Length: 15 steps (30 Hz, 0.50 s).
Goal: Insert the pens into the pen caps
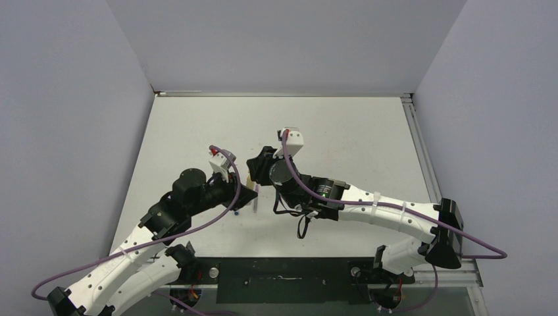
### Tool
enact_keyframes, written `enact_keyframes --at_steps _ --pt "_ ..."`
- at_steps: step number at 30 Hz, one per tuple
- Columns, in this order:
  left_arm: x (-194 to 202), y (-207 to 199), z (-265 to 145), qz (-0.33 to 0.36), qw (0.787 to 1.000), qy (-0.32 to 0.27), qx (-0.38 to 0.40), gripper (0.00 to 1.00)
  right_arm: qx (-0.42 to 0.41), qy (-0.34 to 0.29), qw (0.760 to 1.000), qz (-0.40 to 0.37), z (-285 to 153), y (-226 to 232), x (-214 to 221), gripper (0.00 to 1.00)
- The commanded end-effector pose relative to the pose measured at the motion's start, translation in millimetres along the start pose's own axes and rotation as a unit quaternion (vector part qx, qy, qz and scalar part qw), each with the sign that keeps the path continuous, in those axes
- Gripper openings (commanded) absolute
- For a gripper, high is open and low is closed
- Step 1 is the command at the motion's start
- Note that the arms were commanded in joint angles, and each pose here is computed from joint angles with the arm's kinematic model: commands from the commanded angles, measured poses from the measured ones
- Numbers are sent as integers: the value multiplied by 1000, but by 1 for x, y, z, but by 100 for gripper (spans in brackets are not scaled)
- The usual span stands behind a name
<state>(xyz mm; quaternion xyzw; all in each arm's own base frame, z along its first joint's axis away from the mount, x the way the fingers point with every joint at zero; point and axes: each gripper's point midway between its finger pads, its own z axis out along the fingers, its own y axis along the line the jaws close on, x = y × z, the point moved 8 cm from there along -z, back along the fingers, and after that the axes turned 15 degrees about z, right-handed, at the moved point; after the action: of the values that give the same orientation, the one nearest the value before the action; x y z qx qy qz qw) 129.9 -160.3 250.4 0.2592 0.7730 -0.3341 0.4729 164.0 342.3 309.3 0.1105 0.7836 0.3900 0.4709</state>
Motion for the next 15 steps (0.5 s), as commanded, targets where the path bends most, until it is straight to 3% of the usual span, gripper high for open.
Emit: enact_keyframes --at_steps 1,15 --pt "-28 -7 -7 14 998 -54 5 0 -12 -6 1000 1 -2 8 -3 5" --pt "-35 -3 -6 31 998 -60 -15 0 -16 37 999 -18 -9 7 16 5"
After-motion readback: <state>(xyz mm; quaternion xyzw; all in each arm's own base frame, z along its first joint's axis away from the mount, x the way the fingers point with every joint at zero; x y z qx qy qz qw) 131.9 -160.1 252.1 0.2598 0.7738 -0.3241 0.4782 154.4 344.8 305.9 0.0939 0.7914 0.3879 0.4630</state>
